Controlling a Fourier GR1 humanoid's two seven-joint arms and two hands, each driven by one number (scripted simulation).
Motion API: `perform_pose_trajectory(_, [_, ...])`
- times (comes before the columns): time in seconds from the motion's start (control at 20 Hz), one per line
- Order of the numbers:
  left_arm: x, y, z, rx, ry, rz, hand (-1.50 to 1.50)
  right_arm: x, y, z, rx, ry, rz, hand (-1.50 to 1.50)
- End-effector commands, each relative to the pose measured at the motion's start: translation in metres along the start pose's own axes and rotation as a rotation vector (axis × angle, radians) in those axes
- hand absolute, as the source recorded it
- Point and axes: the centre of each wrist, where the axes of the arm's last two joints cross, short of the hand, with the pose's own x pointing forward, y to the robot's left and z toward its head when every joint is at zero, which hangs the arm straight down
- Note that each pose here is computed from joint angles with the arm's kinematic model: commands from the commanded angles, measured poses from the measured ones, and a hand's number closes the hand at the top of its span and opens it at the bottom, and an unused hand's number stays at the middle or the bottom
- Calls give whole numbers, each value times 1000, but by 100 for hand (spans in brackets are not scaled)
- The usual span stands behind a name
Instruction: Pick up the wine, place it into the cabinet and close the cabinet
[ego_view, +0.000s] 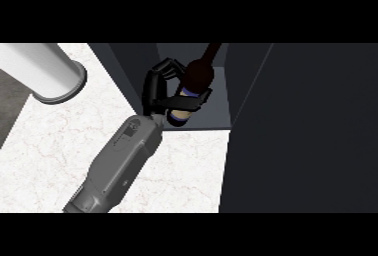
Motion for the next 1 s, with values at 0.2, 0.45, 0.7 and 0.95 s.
perform_pose_trajectory(0.2, [-13,1,-13,25,23,-38,150,20,4,17,34,-36,-34,-150])
perform_pose_trajectory(0.45, [1,-5,-36,33,-64,-102,150,10,-4,14,56,-39,-33,-150])
perform_pose_trajectory(0.7, [-12,15,-36,77,-89,-127,150,10,6,19,40,-28,-45,-150])
perform_pose_trajectory(0.95, [-1,-1,-48,93,-86,-119,150,16,10,15,21,-61,-58,-150])
